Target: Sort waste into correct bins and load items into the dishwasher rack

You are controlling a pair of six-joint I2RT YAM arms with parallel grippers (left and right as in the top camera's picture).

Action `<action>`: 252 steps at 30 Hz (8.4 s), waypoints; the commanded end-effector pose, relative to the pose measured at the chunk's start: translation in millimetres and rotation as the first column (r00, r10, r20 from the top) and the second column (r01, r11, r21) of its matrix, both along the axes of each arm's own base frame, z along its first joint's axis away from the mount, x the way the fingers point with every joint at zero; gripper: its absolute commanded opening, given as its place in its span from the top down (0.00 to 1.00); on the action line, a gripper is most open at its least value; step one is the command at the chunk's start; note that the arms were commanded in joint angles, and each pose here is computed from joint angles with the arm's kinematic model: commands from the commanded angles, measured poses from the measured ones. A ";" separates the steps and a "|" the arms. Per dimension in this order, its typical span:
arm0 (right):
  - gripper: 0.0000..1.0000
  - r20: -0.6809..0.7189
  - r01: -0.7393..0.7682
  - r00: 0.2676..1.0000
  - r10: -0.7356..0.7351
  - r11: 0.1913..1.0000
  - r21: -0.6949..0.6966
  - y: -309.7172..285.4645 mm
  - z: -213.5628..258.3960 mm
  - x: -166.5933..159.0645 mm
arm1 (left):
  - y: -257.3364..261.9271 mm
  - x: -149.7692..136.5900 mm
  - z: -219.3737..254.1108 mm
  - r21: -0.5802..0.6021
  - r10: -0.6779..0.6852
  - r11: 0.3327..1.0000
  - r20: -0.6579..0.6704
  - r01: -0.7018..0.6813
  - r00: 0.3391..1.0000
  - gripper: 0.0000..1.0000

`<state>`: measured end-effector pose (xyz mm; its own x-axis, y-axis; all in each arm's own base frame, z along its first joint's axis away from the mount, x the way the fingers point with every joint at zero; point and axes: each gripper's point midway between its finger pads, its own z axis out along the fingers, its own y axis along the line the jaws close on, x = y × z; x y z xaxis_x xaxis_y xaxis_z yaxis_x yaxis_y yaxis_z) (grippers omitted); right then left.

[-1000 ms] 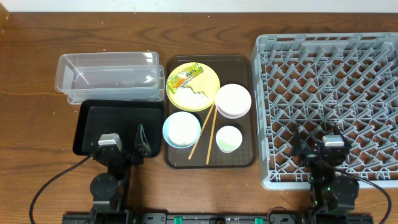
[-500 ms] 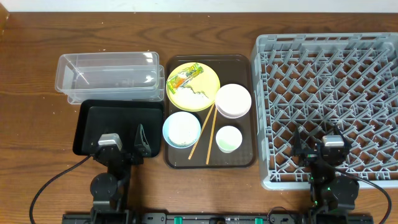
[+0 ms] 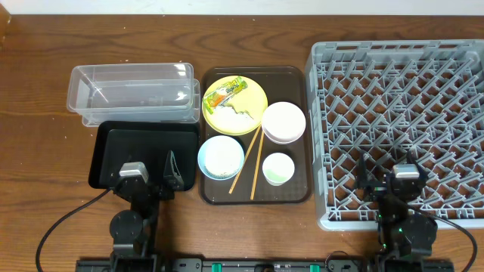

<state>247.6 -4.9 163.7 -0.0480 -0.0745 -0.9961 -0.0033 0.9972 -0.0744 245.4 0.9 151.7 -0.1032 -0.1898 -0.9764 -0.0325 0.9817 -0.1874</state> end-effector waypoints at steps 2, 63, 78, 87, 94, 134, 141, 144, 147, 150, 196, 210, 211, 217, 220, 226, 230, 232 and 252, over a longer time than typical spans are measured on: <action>0.01 -0.002 0.019 1.000 -0.019 1.000 -0.016 -3.9 -0.6 0.0 | 3.1 -0.7 -14.8 0.020 0.016 1.000 -0.047 -0.015 0.999 0.02; 0.01 -0.641 -0.009 0.763 0.088 0.992 0.125 7.8 36.0 59.2 | -75.9 111.8 72.4 -0.182 -0.304 0.952 -0.486 0.245 0.819 0.08; 0.01 -0.643 -0.004 0.761 0.088 0.991 0.130 7.9 35.6 58.9 | -141.6 165.2 -40.8 -0.022 -0.289 0.934 -0.631 0.356 0.720 0.15; 0.01 -0.644 -0.004 0.760 0.087 0.991 0.130 7.8 35.3 58.7 | -156.0 165.1 -109.1 -0.028 -0.283 0.924 -0.723 0.382 0.631 0.34; 0.01 -0.643 -0.004 0.761 0.087 0.992 0.130 7.8 35.5 58.7 | -157.6 169.5 -116.3 -0.028 -0.284 0.924 -0.719 0.382 0.635 0.65; 0.01 -0.645 0.005 0.760 0.076 0.993 0.122 5.8 35.0 58.5 | -166.1 190.8 -130.9 -0.036 -0.295 0.930 -0.665 0.365 0.686 0.44; 0.01 -0.646 0.005 0.759 0.076 0.993 0.122 5.8 34.8 58.3 | -162.7 190.1 -137.6 -0.025 -0.276 0.935 -0.678 0.354 0.681 0.73; 0.01 -0.652 0.006 0.755 0.076 0.992 0.123 5.9 33.5 57.1 | -163.3 191.7 -129.0 -0.025 -0.280 0.935 -0.664 0.354 0.693 0.93; 0.01 -0.656 0.007 0.751 0.075 0.992 0.122 5.8 32.4 56.0 | -164.3 194.4 -105.8 -0.025 -0.291 0.934 -0.629 0.356 0.721 0.94; 0.01 -0.657 0.012 0.750 0.068 0.993 0.117 4.6 32.1 56.0 | -164.4 196.0 -70.1 -0.026 -0.304 0.935 -0.573 0.354 0.761 0.94; 0.01 -0.668 0.024 0.742 0.055 0.994 0.108 2.3 29.6 53.7 | -153.7 229.4 -96.9 0.287 -0.234 0.802 -0.655 0.524 0.718 0.26; 0.01 -0.670 0.024 0.740 0.055 0.994 0.108 2.3 29.2 53.3 | -158.8 241.1 -139.2 0.264 -0.215 0.793 -0.721 0.549 0.659 0.26; 0.01 -0.670 0.024 0.741 0.055 0.994 0.108 2.3 29.4 53.4 | -159.4 240.1 -142.1 0.263 -0.214 0.792 -0.726 0.552 0.654 0.26; 0.01 -0.670 0.025 0.741 0.054 0.994 0.108 2.2 29.3 53.4 | -160.3 232.8 -150.5 0.253 -0.210 0.785 -0.751 0.566 0.627 0.38; 0.01 -0.670 0.024 0.741 0.055 0.994 0.108 2.3 29.5 53.5 | -159.9 222.5 -157.2 0.234 -0.200 0.784 -0.782 0.575 0.591 0.59; 0.01 -0.670 0.025 0.740 0.054 0.994 0.108 2.2 29.2 53.3 | -157.5 207.1 -157.3 0.162 -0.177 0.844 -0.816 0.511 0.550 0.94; 0.01 -0.670 0.025 0.741 0.054 0.994 0.107 2.2 29.4 53.4 | -158.8 208.7 -117.6 0.139 -0.190 0.877 -0.778 0.460 0.598 0.94; 0.01 -0.671 0.026 0.740 0.052 0.994 0.106 1.9 29.0 53.1 | -157.7 209.7 -82.3 0.134 -0.202 0.891 -0.739 0.434 0.643 0.94; 0.01 -0.680 0.028 0.731 0.052 0.994 0.107 2.0 26.9 50.9 | 49.4 227.1 -27.6 -0.256 0.217 0.832 -0.666 -0.492 0.713 0.70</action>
